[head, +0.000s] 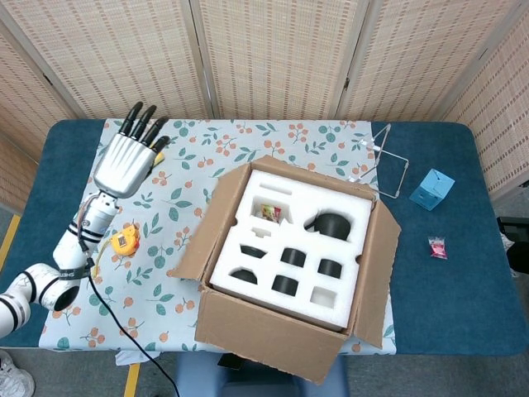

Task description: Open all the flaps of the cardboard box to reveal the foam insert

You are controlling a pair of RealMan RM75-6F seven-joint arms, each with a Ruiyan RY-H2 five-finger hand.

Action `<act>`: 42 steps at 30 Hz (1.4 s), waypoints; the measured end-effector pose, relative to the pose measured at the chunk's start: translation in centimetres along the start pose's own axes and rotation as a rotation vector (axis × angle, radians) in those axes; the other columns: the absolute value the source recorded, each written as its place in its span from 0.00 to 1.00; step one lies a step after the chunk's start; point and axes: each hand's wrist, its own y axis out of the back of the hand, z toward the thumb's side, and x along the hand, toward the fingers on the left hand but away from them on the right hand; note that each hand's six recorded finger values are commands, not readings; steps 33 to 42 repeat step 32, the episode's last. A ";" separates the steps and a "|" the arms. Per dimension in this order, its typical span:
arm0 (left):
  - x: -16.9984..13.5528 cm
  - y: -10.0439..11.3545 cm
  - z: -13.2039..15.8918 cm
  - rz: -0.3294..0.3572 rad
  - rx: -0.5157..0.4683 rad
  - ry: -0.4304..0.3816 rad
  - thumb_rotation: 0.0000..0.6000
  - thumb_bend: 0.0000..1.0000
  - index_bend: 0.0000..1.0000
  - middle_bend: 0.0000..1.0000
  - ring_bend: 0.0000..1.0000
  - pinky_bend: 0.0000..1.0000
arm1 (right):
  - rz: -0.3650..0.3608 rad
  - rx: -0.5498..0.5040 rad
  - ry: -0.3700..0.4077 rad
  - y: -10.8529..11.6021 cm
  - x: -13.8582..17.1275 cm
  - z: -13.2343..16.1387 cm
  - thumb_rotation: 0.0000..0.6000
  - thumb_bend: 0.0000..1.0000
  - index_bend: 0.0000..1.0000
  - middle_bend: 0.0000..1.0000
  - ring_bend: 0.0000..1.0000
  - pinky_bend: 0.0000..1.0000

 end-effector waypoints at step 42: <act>-31.4 -5.1 -6.2 -0.261 -0.315 0.400 1.00 0.77 0.07 0.00 0.00 0.00 | 0.143 0.511 -0.186 -10.7 -4.6 -1.6 0.72 0.67 0.17 0.00 0.00 0.00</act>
